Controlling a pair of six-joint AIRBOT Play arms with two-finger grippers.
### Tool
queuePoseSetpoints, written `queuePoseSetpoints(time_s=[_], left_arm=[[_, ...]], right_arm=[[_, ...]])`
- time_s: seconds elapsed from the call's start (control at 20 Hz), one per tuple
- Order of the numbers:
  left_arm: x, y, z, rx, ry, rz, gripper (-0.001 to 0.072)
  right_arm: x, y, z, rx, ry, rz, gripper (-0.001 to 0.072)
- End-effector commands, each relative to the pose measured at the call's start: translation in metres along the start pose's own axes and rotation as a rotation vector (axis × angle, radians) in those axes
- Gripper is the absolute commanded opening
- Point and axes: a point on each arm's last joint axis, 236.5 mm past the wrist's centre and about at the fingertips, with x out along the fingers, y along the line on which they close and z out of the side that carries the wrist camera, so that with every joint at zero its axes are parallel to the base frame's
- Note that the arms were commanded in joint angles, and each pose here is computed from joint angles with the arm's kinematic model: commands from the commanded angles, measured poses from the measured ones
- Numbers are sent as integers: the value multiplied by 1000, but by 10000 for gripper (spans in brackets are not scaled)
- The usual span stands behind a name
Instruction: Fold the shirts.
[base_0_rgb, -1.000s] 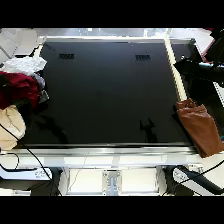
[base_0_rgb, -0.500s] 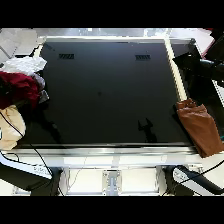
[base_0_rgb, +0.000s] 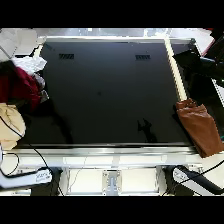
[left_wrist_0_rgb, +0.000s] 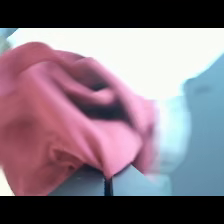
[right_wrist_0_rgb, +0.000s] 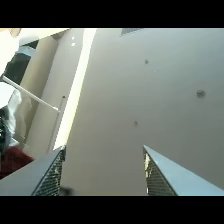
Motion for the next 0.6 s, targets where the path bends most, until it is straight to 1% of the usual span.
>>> queuePoseSetpoints(time_s=[0.0, 0.1, 0.2, 0.35, 0.45, 0.5, 0.55], left_arm=[[-142, -172, 32, 109, -161, -518, 4], [-202, -246, 10, 154, -137, -739, 4], [-230, -299, -40, 261, -23, -858, 4], [-236, -353, -126, 413, 202, -935, 6], [-216, -380, -172, 436, 333, -925, 7], [-203, -387, -190, 428, 387, -907, 42], [-190, -390, -205, 421, 439, -885, 297]], right_arm=[[0, 2, 2, 2, -8, 9, 534], [-2, -5, 1, -12, -4, -18, 534], [-5, -19, -2, -50, 17, -72, 534], [-6, -29, -6, -86, 42, -114, 534], [-6, -29, -8, -87, 50, -114, 534], [-6, -27, -13, -85, 70, -106, 534], [-5, -23, -24, -85, 113, -89, 534]])
